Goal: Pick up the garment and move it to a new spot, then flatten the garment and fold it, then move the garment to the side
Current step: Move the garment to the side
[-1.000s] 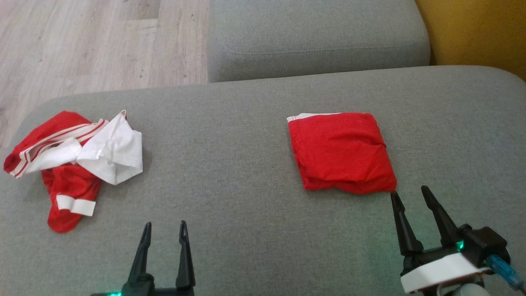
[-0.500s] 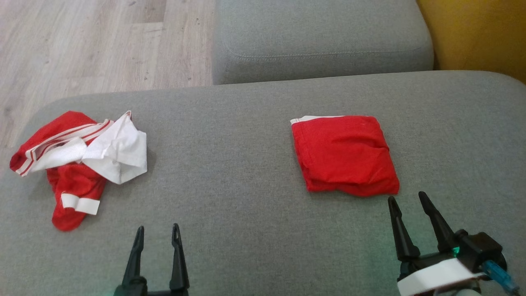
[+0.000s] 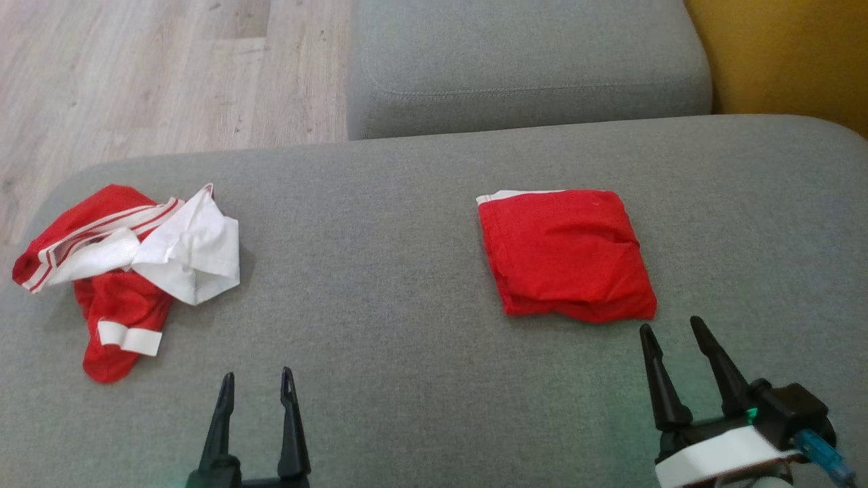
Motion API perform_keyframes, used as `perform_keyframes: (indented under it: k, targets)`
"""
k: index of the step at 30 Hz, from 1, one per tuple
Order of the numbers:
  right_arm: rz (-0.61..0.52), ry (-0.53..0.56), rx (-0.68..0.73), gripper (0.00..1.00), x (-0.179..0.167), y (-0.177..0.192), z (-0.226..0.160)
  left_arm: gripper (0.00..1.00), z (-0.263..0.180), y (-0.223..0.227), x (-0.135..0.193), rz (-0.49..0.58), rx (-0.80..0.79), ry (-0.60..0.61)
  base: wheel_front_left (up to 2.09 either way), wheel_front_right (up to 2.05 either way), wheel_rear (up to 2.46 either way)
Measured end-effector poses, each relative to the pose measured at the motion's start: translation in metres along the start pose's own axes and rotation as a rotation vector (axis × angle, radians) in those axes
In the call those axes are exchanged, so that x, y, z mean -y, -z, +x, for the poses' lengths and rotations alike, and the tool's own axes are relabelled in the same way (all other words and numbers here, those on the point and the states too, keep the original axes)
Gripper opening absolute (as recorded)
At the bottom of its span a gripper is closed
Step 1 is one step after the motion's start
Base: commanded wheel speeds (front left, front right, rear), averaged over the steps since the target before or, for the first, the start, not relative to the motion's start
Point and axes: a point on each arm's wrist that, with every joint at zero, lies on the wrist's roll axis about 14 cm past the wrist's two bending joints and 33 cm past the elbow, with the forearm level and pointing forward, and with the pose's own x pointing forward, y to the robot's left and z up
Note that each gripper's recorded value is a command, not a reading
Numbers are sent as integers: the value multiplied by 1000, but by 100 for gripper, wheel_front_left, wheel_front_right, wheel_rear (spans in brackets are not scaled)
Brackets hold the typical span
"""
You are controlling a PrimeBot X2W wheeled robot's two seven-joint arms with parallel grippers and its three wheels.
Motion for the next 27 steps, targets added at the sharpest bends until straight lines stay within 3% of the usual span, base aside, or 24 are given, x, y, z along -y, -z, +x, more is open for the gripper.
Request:
perform_keyframes:
  k: [11, 18, 27]
  targets:
    - [-19, 44, -49, 100, 23, 12, 13, 100, 1, 13, 0, -14, -49, -12, 0, 0, 0]
    - [-62, 92, -102, 100, 69, 21, 65, 100, 23, 18, 6, -16, -68, 0, 0, 0, 0]
    - [-16, 102, -385, 100, 95, 74, 111, 100, 48, 26, 11, -11, -86, 15, 0, 0, 0]
